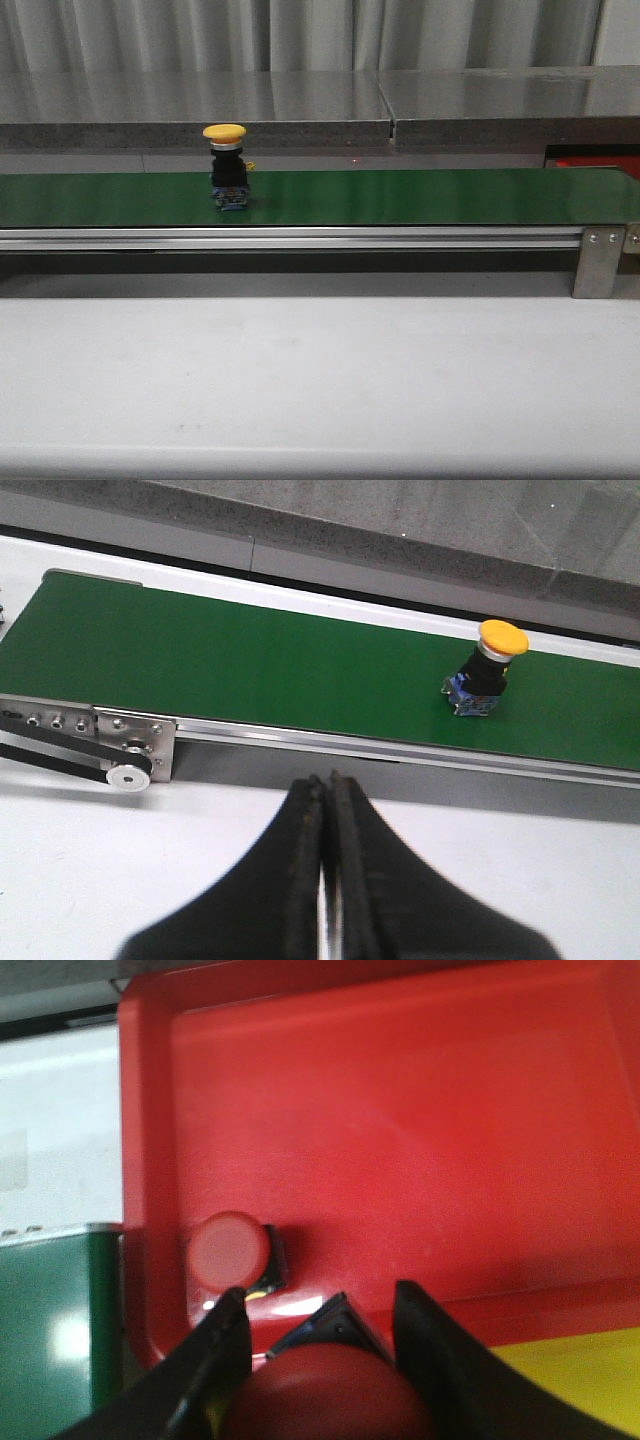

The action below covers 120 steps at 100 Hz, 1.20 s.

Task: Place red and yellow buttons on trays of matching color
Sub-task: 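Carry the red button into the red tray and open the right gripper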

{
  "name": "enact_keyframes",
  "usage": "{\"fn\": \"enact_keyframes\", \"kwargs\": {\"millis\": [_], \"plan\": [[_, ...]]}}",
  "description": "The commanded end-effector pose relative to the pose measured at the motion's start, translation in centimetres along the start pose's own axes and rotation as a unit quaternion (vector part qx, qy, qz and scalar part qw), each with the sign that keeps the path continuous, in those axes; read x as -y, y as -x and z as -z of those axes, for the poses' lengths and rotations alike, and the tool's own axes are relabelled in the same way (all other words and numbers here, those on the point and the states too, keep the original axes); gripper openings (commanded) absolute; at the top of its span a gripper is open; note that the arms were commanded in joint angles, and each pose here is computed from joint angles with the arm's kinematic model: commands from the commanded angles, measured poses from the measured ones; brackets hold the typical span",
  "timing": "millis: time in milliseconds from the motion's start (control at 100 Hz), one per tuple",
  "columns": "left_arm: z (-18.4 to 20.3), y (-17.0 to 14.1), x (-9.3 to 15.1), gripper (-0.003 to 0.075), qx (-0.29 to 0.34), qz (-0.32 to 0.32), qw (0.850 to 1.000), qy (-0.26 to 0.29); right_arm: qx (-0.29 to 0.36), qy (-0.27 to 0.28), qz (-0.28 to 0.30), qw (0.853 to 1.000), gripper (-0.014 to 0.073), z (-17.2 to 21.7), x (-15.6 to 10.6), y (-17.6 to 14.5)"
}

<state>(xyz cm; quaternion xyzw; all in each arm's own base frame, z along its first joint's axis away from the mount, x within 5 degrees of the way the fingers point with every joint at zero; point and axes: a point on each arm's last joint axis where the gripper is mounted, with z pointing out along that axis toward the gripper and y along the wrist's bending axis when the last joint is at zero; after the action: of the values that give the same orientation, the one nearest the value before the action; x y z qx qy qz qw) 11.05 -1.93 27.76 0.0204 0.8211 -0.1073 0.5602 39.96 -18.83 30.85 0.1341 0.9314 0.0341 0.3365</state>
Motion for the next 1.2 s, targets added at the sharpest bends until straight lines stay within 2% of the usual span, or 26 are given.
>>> {"fn": "enact_keyframes", "kwargs": {"millis": [0,380,900,1020,1150,1190], "plan": [[0.3,1.5,0.1,-0.0019,0.046,0.007,0.999,0.004,0.070,0.007,-0.025,0.997,0.0201,1.5,0.2,1.7],[0.3,1.5,0.1,-0.0019,0.046,0.007,0.999,0.004,0.047,-0.006,-0.047,0.998,0.0201,-5.7,2.4,0.2],[0.3,1.5,0.1,-0.0019,0.046,0.007,0.999,0.004,0.039,-0.007,-0.052,0.998,0.0221,-9.5,3.5,-0.8],[0.3,1.5,0.1,-0.0019,0.046,0.007,0.999,0.004,0.043,-0.007,-0.051,0.998,0.0320,-9.4,3.5,-0.6],[0.3,1.5,0.1,-0.0019,0.046,0.007,0.999,0.004,0.054,-0.005,-0.046,0.997,0.0546,-8.7,3.3,0.2],[0.3,1.5,0.1,-0.0019,0.046,0.007,0.999,0.004,0.058,-0.004,-0.043,0.997,0.0589,-8.3,3.2,0.6]]}}
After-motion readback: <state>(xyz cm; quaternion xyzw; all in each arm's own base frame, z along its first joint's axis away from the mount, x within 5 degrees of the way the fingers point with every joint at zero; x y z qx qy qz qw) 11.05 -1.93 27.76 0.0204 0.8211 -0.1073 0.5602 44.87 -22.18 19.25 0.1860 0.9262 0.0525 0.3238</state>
